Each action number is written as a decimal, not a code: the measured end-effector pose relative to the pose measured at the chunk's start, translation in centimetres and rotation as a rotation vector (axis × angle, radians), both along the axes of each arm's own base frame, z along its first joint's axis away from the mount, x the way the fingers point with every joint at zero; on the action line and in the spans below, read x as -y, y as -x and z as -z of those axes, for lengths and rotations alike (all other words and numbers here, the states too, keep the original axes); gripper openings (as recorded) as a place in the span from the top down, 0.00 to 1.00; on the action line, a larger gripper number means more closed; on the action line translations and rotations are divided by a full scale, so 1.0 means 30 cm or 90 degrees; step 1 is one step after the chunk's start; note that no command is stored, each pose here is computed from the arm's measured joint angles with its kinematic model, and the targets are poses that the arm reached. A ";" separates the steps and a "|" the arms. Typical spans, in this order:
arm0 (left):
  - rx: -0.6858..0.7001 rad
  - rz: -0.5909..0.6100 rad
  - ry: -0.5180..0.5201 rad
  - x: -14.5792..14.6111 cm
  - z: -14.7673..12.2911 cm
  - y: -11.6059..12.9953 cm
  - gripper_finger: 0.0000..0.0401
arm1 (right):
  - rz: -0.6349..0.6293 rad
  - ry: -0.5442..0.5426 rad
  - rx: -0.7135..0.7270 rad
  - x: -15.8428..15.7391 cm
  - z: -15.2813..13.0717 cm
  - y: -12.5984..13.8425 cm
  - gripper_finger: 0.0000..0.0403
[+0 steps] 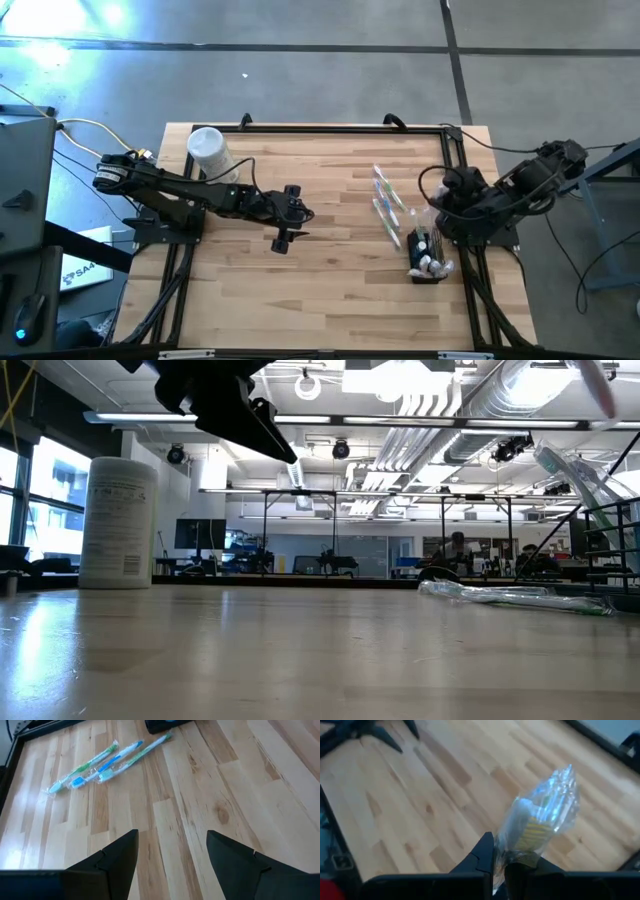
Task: Pick & Place toothbrushing station
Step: Put the orange toothbrush into the black mesh organizer
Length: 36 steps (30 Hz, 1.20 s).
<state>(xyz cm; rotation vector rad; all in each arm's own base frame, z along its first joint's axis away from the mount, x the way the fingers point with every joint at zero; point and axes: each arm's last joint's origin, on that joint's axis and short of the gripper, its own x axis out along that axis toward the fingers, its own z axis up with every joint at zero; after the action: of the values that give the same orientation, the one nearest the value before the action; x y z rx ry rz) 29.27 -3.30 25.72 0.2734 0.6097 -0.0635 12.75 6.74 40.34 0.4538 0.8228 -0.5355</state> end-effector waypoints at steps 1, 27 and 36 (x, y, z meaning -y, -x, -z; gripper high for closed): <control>0.001 0.000 0.000 0.000 0.000 0.000 0.42 | 0.001 0.011 0.007 0.002 0.000 0.003 0.97; 0.006 0.002 -0.004 0.000 -0.002 -0.002 0.42 | 0.021 -0.001 -0.104 0.010 0.275 0.108 0.97; 0.043 0.017 -0.022 0.001 -0.019 -0.013 0.42 | 0.004 -0.024 -0.077 -0.001 0.200 0.095 0.97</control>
<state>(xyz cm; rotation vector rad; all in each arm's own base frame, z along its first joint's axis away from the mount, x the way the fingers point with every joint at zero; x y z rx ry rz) 29.65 -3.34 26.29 0.3165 0.5399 -0.0689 9.89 6.77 34.35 0.4619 0.9496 -0.5575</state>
